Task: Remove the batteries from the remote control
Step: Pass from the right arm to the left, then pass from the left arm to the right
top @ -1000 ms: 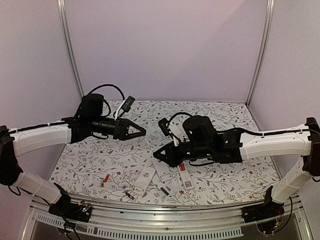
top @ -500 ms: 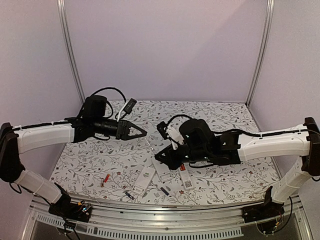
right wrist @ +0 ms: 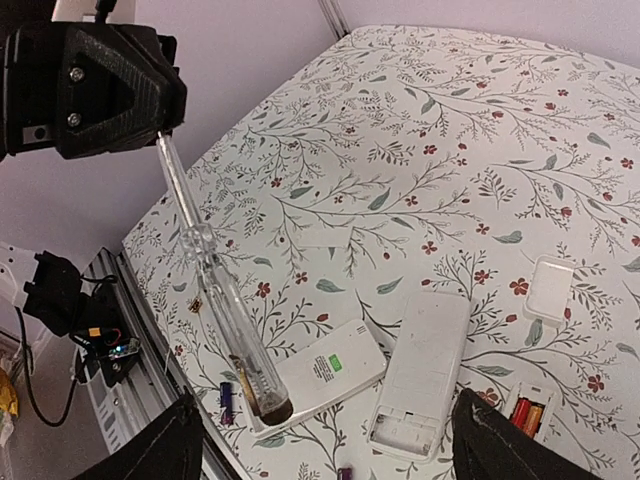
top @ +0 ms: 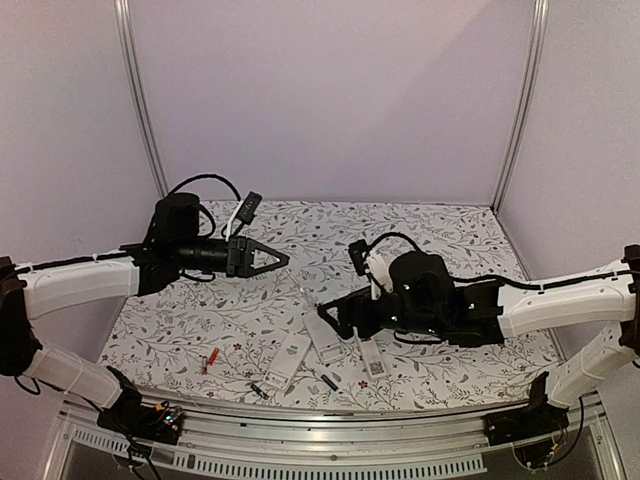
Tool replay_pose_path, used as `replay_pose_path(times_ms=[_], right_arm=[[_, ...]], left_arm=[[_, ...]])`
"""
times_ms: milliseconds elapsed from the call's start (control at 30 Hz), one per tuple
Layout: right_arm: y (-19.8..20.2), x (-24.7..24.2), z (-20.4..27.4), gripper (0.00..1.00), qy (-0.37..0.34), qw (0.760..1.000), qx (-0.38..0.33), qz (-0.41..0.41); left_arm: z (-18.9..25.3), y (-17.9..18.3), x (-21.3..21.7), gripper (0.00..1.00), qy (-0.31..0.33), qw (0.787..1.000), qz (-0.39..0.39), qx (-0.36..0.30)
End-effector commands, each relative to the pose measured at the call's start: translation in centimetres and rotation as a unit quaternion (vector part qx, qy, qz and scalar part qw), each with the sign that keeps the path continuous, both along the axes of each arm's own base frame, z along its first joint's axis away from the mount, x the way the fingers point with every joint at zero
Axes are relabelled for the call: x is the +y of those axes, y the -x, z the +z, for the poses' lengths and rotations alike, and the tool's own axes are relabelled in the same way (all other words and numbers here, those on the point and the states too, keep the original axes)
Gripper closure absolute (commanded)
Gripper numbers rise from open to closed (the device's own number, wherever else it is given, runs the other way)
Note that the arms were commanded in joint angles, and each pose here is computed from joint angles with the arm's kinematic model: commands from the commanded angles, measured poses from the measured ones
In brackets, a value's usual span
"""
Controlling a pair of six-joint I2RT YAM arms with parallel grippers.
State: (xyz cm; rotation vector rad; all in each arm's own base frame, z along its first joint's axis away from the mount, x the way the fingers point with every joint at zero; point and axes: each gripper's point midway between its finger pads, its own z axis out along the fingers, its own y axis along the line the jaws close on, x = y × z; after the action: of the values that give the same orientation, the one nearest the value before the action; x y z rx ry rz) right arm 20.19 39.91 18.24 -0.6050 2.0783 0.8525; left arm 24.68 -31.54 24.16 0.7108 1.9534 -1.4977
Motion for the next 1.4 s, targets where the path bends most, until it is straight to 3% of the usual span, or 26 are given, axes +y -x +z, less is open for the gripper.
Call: replay_pose_path(times_ms=[0,133,333,600,933,1367], right_arm=[[-0.5,-1.4,4.6,0.13,-0.151,0.987,0.001,-0.053],[0.1,-2.5,6.0,0.08,-0.239,0.969,0.018,-0.058],[1.5,-1.0,8.2,0.10,-0.327,0.944,0.038,-0.001],[3.5,3.4,9.3,0.30,-0.322,0.940,0.036,0.106],[3.8,4.4,9.5,0.52,-0.322,0.938,0.033,0.127],[3.7,4.8,9.2,0.63,-0.321,0.938,0.037,0.126]], left_arm=[[3.2,-0.2,0.8,1.00,0.067,0.997,0.035,-0.019],[4.2,0.3,1.2,1.00,0.098,0.994,0.039,-0.027],[6.6,2.7,1.8,1.00,0.160,0.986,0.005,-0.048],[6.7,4.1,2.0,1.00,0.169,0.984,-0.004,-0.049],[6.9,4.3,2.3,1.00,0.177,0.983,0.004,-0.053],[6.8,4.7,2.3,1.00,0.182,0.982,-0.005,-0.057]])
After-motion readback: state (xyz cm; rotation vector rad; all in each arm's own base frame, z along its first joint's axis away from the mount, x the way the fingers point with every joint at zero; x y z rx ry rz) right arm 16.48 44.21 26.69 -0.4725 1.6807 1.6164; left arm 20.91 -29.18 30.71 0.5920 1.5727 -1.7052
